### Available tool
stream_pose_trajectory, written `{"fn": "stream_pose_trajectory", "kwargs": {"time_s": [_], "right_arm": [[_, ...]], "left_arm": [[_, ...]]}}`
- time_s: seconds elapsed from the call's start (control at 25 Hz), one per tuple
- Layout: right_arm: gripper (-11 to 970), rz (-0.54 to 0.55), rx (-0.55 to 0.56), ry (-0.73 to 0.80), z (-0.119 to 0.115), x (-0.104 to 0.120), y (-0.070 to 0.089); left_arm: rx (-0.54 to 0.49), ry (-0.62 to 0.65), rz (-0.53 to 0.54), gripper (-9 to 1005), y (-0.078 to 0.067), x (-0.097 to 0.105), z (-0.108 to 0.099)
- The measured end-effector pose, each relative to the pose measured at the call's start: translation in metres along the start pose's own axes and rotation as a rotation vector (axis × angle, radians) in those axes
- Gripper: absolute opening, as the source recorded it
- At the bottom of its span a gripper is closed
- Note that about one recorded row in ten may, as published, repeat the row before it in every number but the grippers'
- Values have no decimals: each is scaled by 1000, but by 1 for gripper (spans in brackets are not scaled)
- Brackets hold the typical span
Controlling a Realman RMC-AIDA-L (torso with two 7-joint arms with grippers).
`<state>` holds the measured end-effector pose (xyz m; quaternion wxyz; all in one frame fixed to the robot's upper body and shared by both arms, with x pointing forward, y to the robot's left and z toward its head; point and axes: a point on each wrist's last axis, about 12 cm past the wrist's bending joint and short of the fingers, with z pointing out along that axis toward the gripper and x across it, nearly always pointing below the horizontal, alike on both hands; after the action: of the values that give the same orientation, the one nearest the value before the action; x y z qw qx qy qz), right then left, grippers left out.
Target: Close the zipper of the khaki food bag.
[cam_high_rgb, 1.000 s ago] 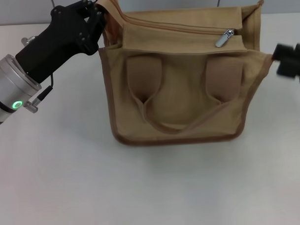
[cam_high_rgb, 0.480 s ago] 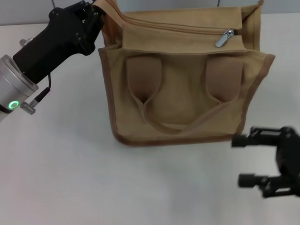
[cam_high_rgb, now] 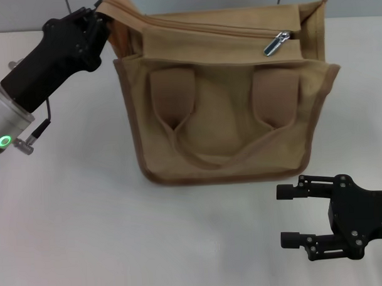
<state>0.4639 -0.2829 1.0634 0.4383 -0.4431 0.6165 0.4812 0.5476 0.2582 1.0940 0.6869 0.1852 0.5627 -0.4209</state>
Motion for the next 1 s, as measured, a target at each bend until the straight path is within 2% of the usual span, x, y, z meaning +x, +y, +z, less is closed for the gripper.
{"fn": "stream_pose_trajectory", "kwargs": {"time_s": [0.24,0.4,0.6,0.64,0.72,0.84,0.88,1.0], "right_arm": [[752,-8,7,-4,2,-2,-3],[751,-9,-5,-10,7,-3,-5],[751,-9,-14,-17,10,-3,-5],[751,-9,-15,-20,11,-3,-5],[751,-9,-14,-19,11,-3,-5],[751,-1,2,-16,13,-1,-6],[751,-1,2,-16,13,-1,-6],[751,5,3,-15,16,0,-8]], "left_arm": [[-11,9,-54,105,1,-1,-10],[-18,47,-102,108,4,-7,-31],[-6,77,-107,290,6,-15,-46],[10,115,-106,326,7,-24,-61],[17,131,-113,428,8,-29,-67],[57,214,-182,576,11,-48,-96],[57,214,-182,624,11,-48,-96],[79,247,-211,766,11,-60,-115]]}}
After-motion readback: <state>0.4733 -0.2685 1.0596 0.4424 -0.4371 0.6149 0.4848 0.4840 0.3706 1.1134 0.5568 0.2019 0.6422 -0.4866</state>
